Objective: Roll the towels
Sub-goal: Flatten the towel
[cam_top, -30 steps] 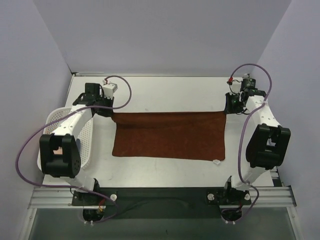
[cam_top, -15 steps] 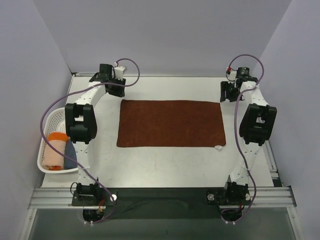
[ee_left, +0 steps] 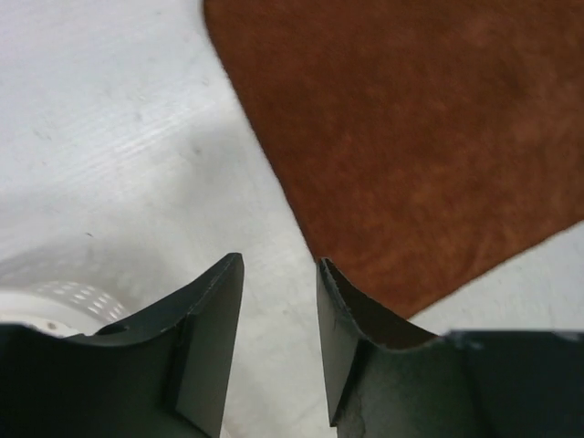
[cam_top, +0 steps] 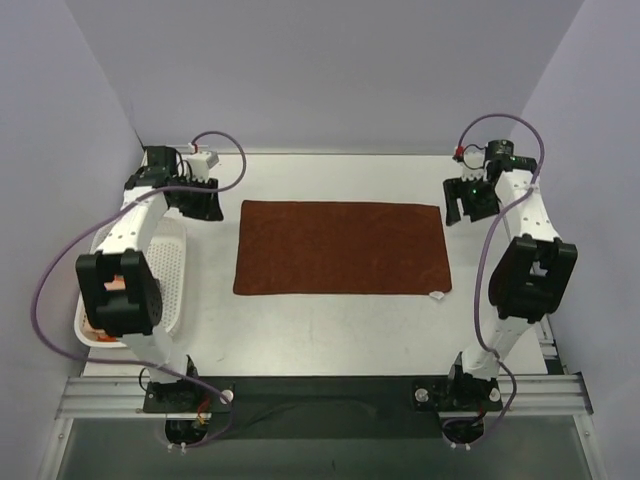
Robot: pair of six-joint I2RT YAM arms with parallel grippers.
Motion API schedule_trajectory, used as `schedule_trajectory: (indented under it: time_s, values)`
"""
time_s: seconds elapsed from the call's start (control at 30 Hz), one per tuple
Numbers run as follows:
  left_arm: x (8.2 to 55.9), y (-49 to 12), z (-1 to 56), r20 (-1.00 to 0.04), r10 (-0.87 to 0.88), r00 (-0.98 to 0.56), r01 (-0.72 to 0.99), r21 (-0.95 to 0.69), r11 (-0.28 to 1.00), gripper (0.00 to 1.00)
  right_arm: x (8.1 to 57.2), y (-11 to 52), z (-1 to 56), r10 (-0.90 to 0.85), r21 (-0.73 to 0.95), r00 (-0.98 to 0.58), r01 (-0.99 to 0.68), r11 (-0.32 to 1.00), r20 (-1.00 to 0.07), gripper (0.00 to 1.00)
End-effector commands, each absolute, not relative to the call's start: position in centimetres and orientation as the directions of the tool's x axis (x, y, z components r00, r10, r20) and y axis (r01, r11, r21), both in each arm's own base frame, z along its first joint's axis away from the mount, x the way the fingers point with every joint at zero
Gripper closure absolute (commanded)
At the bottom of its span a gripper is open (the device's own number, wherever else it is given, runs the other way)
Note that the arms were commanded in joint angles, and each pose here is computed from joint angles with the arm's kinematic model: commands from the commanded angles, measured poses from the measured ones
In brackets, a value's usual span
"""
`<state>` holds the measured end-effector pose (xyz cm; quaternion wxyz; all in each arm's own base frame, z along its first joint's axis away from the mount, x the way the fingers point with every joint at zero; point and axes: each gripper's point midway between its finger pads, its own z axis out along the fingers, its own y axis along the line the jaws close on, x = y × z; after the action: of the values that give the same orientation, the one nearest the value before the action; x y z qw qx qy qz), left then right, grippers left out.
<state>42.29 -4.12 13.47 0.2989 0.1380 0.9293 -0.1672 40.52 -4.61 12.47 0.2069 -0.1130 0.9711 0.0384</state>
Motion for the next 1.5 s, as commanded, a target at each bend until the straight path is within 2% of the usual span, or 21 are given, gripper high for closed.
schedule_trajectory:
  time_s: [0.0, 0.07, 0.1, 0.2, 0.27, 0.33, 0.67, 0.87, 1.47]
  values:
    - [36.4, -7.3, 13.8, -0.559, 0.265, -0.786, 0.483, -0.287, 0.828, 0.54, 33.0, -3.0, 11.4, -0.291, 0.108, -0.926, -0.323, 0.94, -0.239, 0.35]
    - [33.9, -7.4, 12.9, -0.53, 0.281, -0.8, 0.488, -0.304, 0.818, 0.6, 31.0, -2.3, 11.1, -0.295, 0.145, -0.931, -0.33, 0.933, -0.217, 0.44]
    - [32.8, -8.7, 13.1, -0.535, 0.32, -0.782, 0.528, -0.294, 0.797, 0.62, 29.4, -1.7, 10.1, -0.295, 0.172, -0.938, -0.325, 0.93, -0.182, 0.54]
    - [31.0, -8.7, 11.5, -0.491, 0.367, -0.79, 0.535, -0.261, 0.803, 0.74, 27.8, -0.8, 9.2, -0.301, 0.195, -0.942, -0.327, 0.925, -0.152, 0.74]
    - [29.9, -9.3, 10.3, -0.451, 0.416, -0.789, 0.555, -0.233, 0.799, 0.8, 26.9, -0.5, 8.0, -0.288, 0.207, -0.951, -0.305, 0.929, -0.109, 0.79]
    - [28.8, -10.0, 9.2, -0.405, 0.453, -0.794, 0.564, -0.214, 0.797, 0.81, 26.3, -0.4, 7.0, -0.281, 0.206, -0.957, -0.291, 0.935, -0.075, 0.85]
    - [27.7, -10.0, 5.9, -0.29, 0.418, -0.861, 0.484, -0.214, 0.849, 0.87, 24.8, -1.5, 2.4, -0.29, 0.118, -0.955, -0.283, 0.952, 0.055, 0.89]
    - [28.0, -10.3, 5.6, -0.281, 0.419, -0.864, 0.483, -0.224, 0.846, 0.87, 25.8, -2.8, 0.9, -0.265, 0.037, -0.962, -0.263, 0.964, 0.062, 0.9]
    - [28.8, -10.4, 3.2, -0.226, 0.427, -0.876, 0.473, -0.224, 0.852, 0.88, 25.1, -2.9, 0.0, -0.273, 0.038, -0.957, -0.27, 0.962, 0.102, 0.89]
